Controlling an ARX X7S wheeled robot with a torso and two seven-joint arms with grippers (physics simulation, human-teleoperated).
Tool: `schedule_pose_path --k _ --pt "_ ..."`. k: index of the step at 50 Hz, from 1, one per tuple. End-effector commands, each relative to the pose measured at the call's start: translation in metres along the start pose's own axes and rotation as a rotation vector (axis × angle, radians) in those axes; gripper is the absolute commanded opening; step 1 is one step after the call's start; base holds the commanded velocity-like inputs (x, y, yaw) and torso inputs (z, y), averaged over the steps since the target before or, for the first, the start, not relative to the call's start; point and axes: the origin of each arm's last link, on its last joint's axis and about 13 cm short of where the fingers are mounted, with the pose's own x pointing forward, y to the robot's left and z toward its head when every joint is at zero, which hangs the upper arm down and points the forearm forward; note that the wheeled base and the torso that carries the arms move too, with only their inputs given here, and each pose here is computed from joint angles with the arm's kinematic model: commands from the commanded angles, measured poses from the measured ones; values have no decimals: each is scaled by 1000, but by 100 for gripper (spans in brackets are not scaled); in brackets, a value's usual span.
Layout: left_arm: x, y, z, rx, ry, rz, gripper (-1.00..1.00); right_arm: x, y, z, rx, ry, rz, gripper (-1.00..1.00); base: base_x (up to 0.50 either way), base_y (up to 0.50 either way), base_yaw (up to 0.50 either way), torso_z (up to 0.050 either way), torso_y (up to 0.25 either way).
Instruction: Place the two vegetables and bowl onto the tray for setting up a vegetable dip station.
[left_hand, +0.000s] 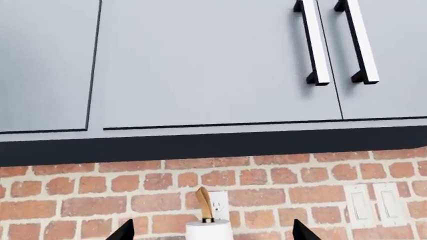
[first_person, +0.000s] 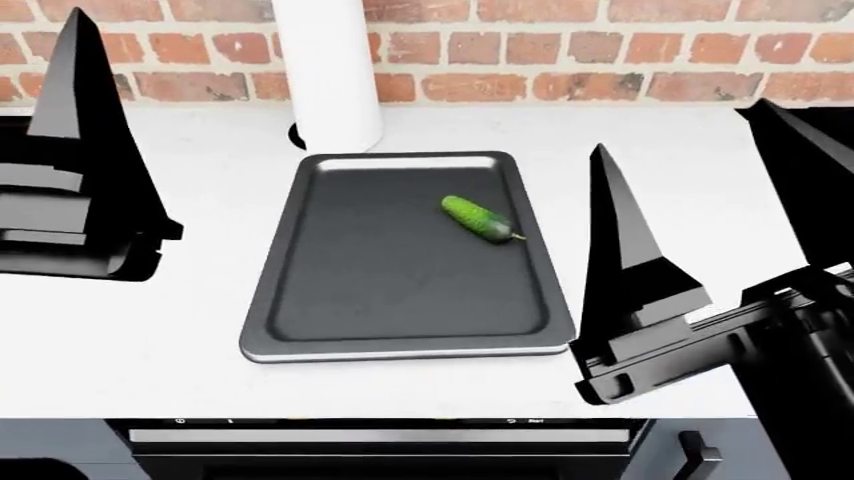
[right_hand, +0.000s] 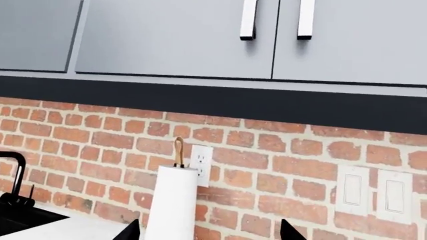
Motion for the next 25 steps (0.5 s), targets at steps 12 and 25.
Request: schedule_pose_path --k 12,25 --pt "-1 -4 1 9 -33 32 100 11 -2 -6 3 35 -21 100 0 0 0 0 0" --pt "-15 0 4 27 -58 51 100 8 3 -5 -29 43 -27 100 28 345 0 0 0"
